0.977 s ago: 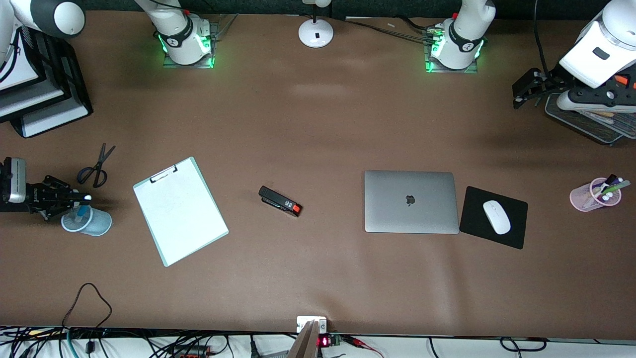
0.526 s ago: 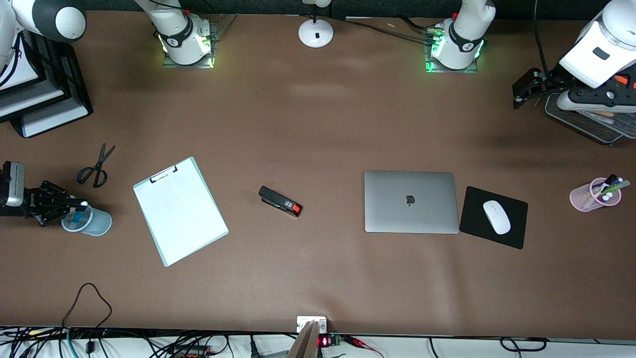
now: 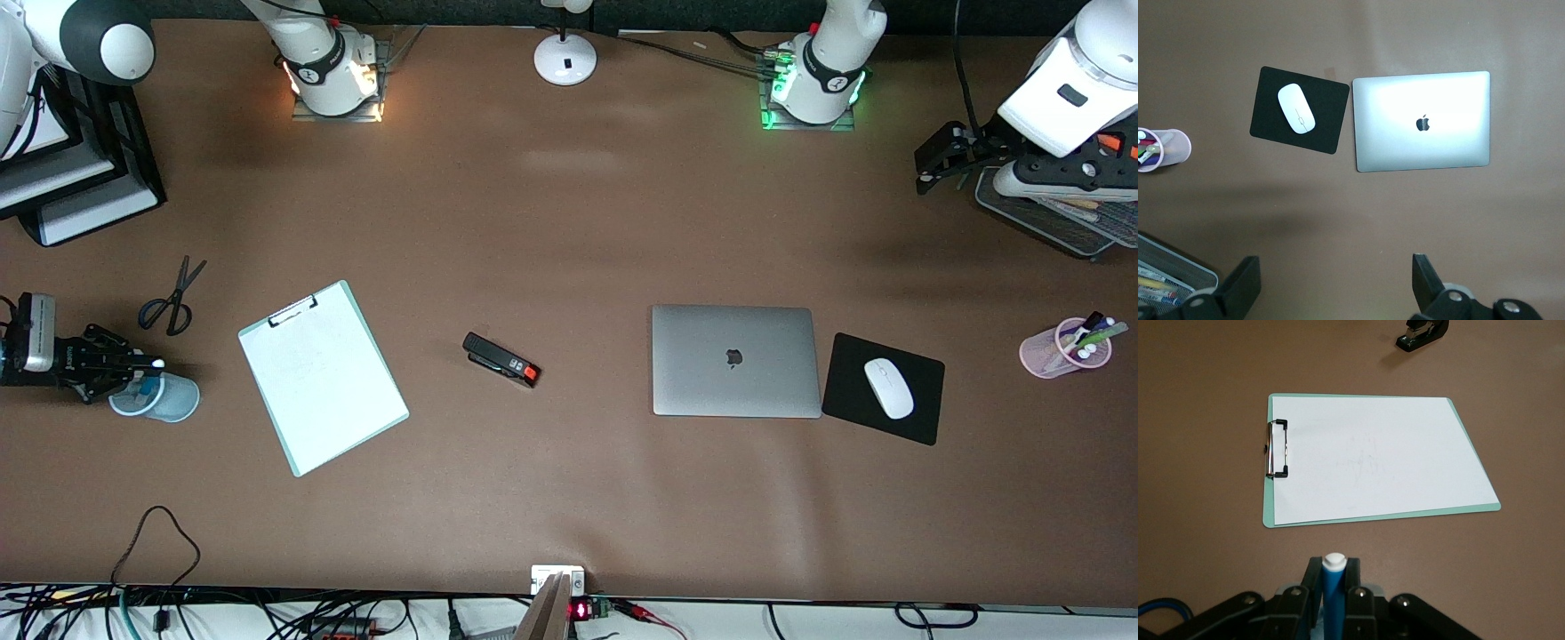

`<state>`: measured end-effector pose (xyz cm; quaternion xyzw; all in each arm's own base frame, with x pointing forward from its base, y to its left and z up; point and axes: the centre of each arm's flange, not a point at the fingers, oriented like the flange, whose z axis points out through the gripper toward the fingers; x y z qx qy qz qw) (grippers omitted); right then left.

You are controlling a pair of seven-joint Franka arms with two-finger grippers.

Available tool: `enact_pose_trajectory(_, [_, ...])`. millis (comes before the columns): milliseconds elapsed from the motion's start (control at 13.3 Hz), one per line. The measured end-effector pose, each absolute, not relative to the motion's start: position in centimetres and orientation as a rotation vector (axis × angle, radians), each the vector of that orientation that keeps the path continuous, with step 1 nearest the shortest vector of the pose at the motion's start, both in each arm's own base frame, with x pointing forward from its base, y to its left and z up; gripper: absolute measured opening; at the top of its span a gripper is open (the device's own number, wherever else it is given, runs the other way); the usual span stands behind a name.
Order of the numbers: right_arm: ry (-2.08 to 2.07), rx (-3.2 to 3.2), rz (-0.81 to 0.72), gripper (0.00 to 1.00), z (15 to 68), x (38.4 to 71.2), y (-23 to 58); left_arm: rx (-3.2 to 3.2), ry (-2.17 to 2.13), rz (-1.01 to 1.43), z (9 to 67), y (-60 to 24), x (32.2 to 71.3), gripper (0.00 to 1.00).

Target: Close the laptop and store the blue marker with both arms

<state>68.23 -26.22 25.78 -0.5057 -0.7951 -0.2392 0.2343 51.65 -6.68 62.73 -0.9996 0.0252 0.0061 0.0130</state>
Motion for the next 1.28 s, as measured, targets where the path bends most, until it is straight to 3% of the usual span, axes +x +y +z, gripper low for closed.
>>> enact_pose_trajectory(150, [-2.181,-1.402,-0.654,0.32,25.9,68.2,-26.5,-3.115,0.079,0.020,62.7,-6.7,51.6,1.00])
enact_pose_trajectory(376, [-2.129,-1.474,-0.619,0.62,26.5,68.1,-26.9,-3.115,0.079,0.020,62.7,-6.7,51.6,1.00])
enact_pose_trajectory(602, [-2.066,-1.577,-0.565,0.94,29.6,68.1,-27.1,-3.115,0.079,0.020,62.7,-6.7,51.6,1.00])
enact_pose_trajectory(677, [-2.052,-1.616,-0.545,1.00,31.3,68.1,-27.1,-3.115,0.079,0.020,62.7,-6.7,51.6,1.00])
enact_pose_trajectory(1278, [-1.998,-1.842,-0.360,1.00,42.4,68.3,-22.2,-3.114,0.074,0.026,62.6,-6.5,51.6,1.00])
